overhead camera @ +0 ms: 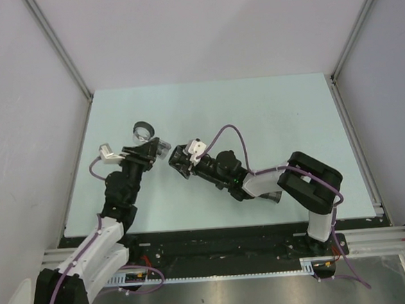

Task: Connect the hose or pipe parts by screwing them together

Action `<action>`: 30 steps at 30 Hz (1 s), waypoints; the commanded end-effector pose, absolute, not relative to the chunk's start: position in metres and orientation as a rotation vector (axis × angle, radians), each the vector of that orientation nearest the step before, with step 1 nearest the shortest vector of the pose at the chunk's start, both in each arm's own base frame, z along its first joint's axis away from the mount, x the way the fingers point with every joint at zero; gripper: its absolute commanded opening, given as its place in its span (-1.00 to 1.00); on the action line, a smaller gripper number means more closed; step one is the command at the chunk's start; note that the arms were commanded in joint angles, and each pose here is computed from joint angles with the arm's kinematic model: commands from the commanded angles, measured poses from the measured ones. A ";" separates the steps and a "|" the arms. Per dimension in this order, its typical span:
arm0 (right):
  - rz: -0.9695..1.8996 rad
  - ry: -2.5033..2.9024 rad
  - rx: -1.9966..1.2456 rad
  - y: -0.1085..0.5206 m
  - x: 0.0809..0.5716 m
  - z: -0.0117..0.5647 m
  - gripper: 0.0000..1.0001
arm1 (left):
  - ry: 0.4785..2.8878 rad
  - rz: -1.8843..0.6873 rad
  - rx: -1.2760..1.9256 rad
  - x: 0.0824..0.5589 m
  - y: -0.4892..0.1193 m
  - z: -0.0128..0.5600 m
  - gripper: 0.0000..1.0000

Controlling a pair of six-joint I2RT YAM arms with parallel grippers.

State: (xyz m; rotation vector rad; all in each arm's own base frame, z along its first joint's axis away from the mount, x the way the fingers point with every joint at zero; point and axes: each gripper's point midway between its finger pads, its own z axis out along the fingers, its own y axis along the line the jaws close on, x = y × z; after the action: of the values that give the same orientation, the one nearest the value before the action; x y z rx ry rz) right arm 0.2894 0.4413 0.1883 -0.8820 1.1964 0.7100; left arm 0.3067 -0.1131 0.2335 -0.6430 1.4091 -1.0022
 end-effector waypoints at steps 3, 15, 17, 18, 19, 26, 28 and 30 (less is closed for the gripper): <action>0.754 1.066 -0.802 0.451 0.288 0.235 -0.57 | 1.327 -1.073 -0.625 0.306 -0.119 0.251 -0.99; 0.775 1.030 -0.810 0.454 0.282 0.246 -0.57 | 1.350 -1.107 -0.626 0.305 -0.127 0.245 -0.99; 0.779 1.031 -0.814 0.455 0.281 0.245 -0.57 | 1.347 -1.112 -0.621 0.305 -0.129 0.246 -0.99; 0.779 1.031 -0.812 0.455 0.281 0.245 -0.57 | 1.349 -1.112 -0.617 0.304 -0.129 0.246 -0.99; 0.779 1.031 -0.809 0.455 0.282 0.245 -0.57 | 1.348 -1.112 -0.611 0.304 -0.130 0.246 -0.99; 0.792 1.026 -0.785 0.456 0.282 0.251 -0.58 | 1.362 -1.110 -0.592 0.300 -0.135 0.241 -0.99; 0.796 1.026 -0.784 0.456 0.281 0.253 -0.58 | 1.368 -1.110 -0.588 0.299 -0.136 0.238 -0.99; 0.795 1.026 -0.784 0.456 0.282 0.254 -0.59 | 1.377 -1.125 -0.568 0.297 -0.141 0.238 -0.99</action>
State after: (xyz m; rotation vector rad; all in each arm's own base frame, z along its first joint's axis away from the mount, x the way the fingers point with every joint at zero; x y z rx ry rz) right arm 0.2836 0.4501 0.2033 -0.8676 1.1521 0.7543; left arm 0.3053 -0.1277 0.2263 -0.6407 1.4021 -1.0644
